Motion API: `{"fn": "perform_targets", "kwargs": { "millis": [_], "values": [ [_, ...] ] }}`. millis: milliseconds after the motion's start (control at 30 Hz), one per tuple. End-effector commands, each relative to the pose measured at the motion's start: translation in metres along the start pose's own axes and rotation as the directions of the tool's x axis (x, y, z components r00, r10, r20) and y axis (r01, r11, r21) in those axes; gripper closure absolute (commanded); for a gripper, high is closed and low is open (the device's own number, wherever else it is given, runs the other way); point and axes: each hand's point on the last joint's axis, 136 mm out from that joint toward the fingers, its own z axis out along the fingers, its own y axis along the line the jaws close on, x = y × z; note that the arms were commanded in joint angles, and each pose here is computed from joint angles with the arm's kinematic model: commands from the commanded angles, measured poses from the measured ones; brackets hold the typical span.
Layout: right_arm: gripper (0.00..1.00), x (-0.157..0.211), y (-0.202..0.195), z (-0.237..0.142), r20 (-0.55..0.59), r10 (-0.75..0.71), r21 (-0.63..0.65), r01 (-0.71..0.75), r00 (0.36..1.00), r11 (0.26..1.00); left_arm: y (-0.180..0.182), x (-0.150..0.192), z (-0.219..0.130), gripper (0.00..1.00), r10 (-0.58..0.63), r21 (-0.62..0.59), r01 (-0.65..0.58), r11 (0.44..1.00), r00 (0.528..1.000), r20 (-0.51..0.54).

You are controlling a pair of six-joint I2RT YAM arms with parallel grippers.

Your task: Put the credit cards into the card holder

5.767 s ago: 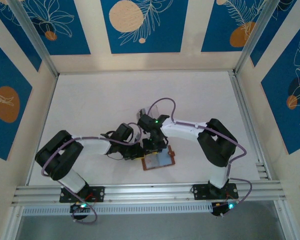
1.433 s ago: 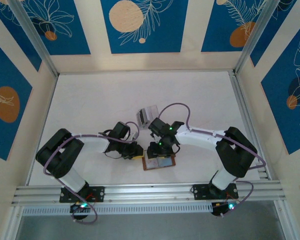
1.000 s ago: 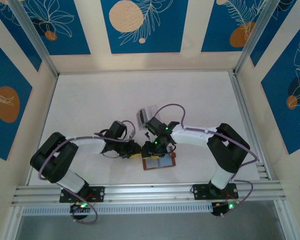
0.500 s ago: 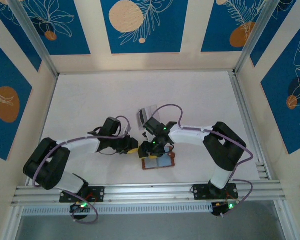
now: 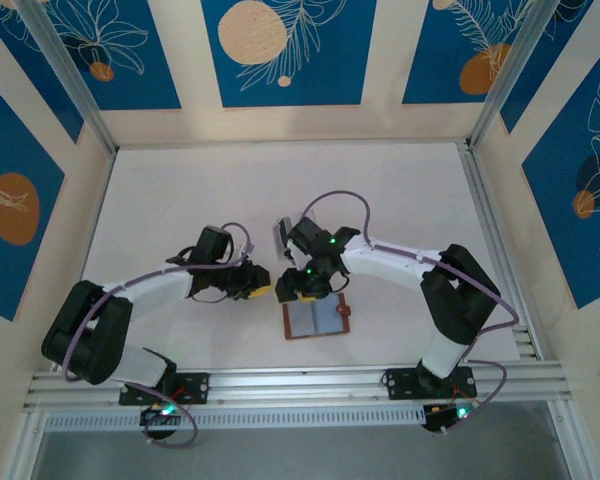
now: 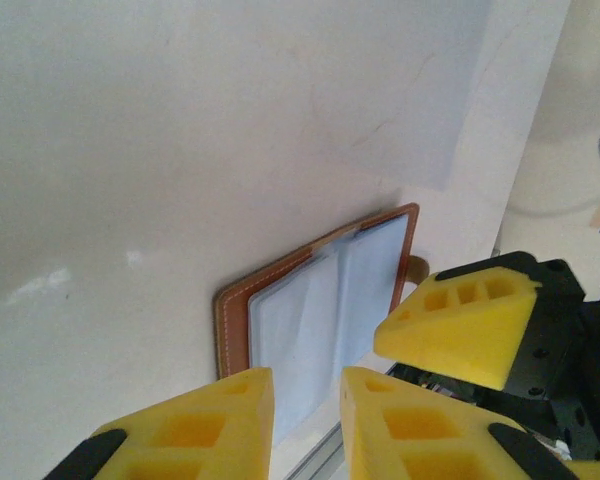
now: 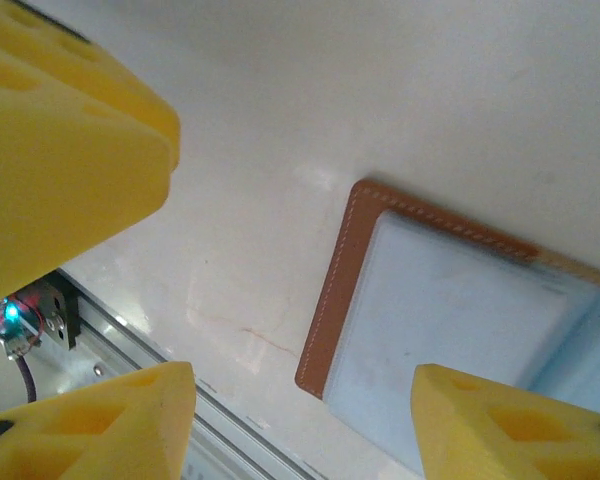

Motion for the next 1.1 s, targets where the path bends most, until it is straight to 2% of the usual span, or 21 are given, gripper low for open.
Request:
{"fn": "perform_targets", "kwargs": {
  "millis": [0,167,267,333,433,533,733,1067],
  "values": [
    [0.43,-0.029,-0.004,-0.034,0.075,-0.021,0.026,0.019,0.997,0.999,-0.017,-0.019,-0.012,0.76,0.036,0.021,-0.037,0.999,0.998,0.043],
    [0.53,-0.078,-0.023,-0.064,0.156,0.002,0.098,-0.018,0.988,0.995,-0.032,-0.052,-0.015,0.76,0.031,0.041,-0.036,0.999,0.995,0.099],
    [0.54,-0.107,-0.035,-0.075,0.194,0.003,0.139,-0.03,0.981,0.99,-0.037,-0.073,-0.013,0.77,0.02,0.048,-0.025,0.999,0.993,0.117],
    [0.55,-0.124,-0.04,-0.076,0.199,-0.001,0.146,-0.028,0.98,0.989,-0.04,-0.088,-0.009,0.77,0.016,0.054,-0.023,0.998,0.992,0.123],
    [0.64,-0.143,-0.044,-0.071,0.189,-0.011,0.148,-0.018,0.982,0.989,-0.044,-0.107,-0.003,0.78,0.014,0.057,-0.021,0.998,0.992,0.126],
    [0.64,-0.16,-0.044,-0.068,0.197,-0.026,0.146,-0.003,0.98,0.989,-0.045,-0.121,0.005,0.78,0.01,0.059,-0.017,0.998,0.993,0.12],
    [0.61,-0.178,-0.046,-0.051,0.157,-0.019,0.124,0.0,0.987,0.992,-0.032,-0.138,0.024,0.79,-0.023,0.054,0.018,0.998,0.995,0.099],
    [0.57,-0.178,-0.049,-0.027,0.11,0.003,0.081,-0.012,0.994,0.997,-0.017,-0.141,0.038,0.79,-0.048,0.051,0.044,0.998,0.997,0.068]
  ]
}}
